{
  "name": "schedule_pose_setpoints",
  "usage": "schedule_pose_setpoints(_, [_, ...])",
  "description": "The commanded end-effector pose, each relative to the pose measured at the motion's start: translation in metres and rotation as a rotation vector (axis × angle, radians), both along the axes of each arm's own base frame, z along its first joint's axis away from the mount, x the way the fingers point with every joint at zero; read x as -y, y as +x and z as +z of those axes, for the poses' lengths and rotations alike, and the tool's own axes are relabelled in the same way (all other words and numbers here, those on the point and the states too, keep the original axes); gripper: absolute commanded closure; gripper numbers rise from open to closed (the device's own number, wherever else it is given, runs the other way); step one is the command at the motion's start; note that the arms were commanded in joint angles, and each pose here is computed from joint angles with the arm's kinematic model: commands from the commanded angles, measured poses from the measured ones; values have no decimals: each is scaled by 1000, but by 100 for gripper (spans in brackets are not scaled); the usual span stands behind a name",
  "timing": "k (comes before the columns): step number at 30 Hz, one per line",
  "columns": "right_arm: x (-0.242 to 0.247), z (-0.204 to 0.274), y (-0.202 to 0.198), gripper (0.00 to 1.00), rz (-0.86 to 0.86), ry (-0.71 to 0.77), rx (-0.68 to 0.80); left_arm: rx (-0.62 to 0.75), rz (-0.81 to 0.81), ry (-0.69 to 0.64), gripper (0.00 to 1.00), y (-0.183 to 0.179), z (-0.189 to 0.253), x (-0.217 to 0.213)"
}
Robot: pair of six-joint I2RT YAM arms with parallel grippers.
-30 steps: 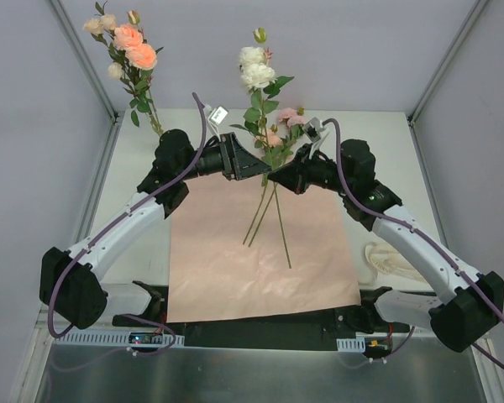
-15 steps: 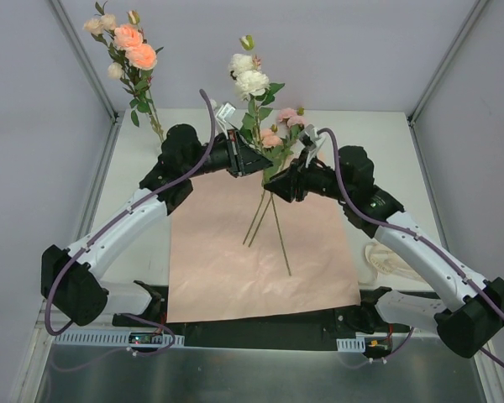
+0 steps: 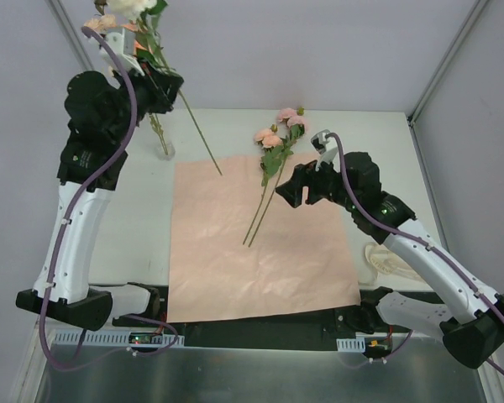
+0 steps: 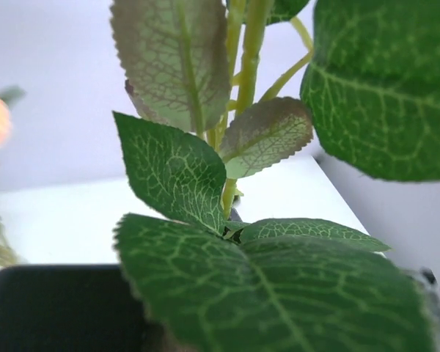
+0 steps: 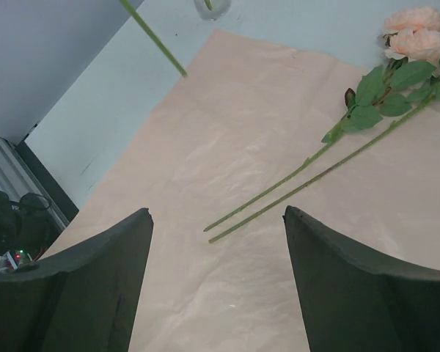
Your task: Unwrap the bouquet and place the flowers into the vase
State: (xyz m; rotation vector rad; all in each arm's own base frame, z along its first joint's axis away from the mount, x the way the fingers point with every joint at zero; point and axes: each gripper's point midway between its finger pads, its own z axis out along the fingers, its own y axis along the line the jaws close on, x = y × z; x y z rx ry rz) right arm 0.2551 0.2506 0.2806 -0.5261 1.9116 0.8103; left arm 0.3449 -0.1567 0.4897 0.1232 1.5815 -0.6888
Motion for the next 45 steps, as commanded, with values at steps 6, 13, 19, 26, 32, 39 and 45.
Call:
schedule_pose_setpoints(6, [19,-1,-3,25,-52,-37,11,313,484,214,100,37,116,-99])
schedule_pose_setpoints(13, [25,-4,0,24,-70,-52,0,329,584,211,100,71,129,-135])
schedule_pose_setpoints(19, [25,-6,3,25,-74,-53,-16,288,597,175,100,100,114,-153])
schedule_pose_setpoints(26, [25,-16,8,25,-85,-65,-47,264,606,207,100,120,98,-162])
schedule_pose_setpoints(32, [21,-16,12,25,-86,-61,-64,271,603,208,100,124,98,-161])
schedule_pose_setpoints(39, [16,-20,15,25,-83,-57,-88,305,617,215,100,123,106,-170])
schedule_pose_setpoints(45, [15,-23,17,25,-82,-61,-96,350,594,225,100,129,109,-166])
